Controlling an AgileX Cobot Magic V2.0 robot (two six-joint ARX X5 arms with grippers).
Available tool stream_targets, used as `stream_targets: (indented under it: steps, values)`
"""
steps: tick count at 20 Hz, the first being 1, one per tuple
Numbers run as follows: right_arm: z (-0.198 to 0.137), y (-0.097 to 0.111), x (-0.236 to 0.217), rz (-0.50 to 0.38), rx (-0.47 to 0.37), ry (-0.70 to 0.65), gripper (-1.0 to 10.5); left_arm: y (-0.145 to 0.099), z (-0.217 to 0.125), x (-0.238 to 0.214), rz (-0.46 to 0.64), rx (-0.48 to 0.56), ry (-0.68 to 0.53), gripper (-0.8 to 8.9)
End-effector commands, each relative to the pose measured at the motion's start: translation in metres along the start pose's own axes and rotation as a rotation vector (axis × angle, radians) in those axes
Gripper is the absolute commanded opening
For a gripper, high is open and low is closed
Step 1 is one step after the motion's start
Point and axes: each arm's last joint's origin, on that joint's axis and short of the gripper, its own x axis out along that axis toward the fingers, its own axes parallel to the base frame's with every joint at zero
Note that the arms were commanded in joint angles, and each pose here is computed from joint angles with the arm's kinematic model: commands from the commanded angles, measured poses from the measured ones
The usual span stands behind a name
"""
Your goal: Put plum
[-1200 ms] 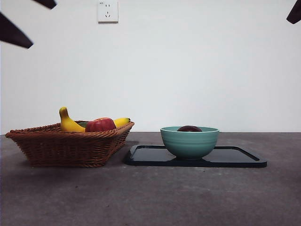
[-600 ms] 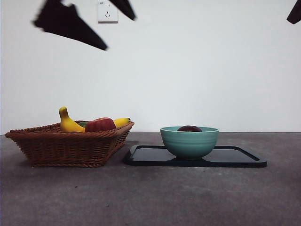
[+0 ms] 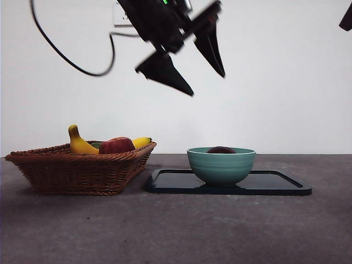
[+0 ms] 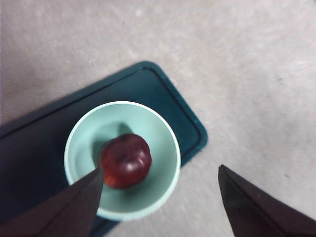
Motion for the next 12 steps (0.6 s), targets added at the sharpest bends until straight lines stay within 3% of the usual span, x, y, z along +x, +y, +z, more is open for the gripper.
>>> stream_targets:
  steps: [1,12]
  values:
    - [0.001,0.001,0.0,0.006,0.007,0.004,2.2,0.001,0.006,0.027,0.026,0.022,0.009,3.75]
    - [-0.001,0.001,0.0,0.0,0.012,0.022,2.2,0.008,-0.016,0.105,0.118,0.059,0.131,3.78]
